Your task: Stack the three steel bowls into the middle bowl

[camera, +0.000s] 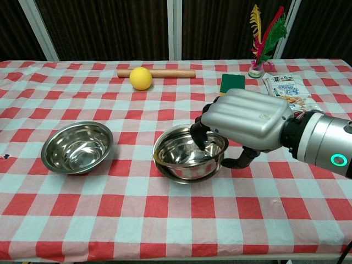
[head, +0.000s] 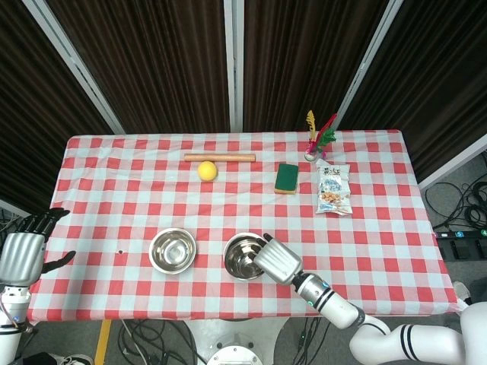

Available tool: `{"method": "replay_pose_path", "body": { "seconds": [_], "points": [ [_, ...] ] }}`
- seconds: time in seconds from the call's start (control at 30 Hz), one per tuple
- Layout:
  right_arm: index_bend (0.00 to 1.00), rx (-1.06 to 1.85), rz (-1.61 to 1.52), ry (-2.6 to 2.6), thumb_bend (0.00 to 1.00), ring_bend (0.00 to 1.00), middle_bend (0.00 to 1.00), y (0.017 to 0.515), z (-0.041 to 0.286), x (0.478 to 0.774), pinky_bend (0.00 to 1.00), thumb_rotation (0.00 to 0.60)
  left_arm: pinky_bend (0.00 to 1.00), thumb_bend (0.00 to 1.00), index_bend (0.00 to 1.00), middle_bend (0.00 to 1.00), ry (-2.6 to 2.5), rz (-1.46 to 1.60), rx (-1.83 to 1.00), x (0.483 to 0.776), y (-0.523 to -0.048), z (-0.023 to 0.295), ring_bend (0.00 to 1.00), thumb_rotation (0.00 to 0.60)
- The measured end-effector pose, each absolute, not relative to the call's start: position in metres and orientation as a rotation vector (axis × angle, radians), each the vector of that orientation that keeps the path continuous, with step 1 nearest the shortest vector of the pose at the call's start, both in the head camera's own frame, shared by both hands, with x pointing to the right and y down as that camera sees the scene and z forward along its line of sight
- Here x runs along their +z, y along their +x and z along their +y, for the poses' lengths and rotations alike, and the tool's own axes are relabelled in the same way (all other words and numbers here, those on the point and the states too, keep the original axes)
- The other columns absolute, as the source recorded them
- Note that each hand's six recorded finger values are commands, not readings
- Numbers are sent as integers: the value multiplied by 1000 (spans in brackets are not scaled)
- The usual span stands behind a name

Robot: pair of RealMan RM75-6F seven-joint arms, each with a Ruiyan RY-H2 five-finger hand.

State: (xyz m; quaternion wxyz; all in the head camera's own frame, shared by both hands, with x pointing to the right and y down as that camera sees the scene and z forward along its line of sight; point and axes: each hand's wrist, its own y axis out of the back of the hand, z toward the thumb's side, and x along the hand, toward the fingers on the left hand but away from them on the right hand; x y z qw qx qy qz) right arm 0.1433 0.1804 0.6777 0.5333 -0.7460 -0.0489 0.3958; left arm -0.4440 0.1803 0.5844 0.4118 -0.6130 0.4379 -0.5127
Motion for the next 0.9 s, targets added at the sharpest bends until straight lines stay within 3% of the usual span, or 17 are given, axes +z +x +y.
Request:
{"method": "replay_pose_path", "body": {
  "seconds": [0.13,0.4,0.7,0.9],
  "points": [
    [0,957,-99,-1778,21,0,62,145,177,672,0,600,280,110,269,314,-1543,1101,-1288,584,-444,180,252,600],
    [0,973,-173,-1731,20,0,54,163,159,640,0,600,280,110,269,314,-1548,1102,-1276,582,-440,179,252,600],
    [0,1073,-417,-1584,0,0,60,227,121,568,0,600,303,111,269,314,-1612,1019,-1283,591,-425,186,252,600],
    [0,1148,-621,-1529,0,0,59,277,99,526,0,600,309,116,270,314,-1735,815,-1224,607,-381,200,252,600]
  ]
}}
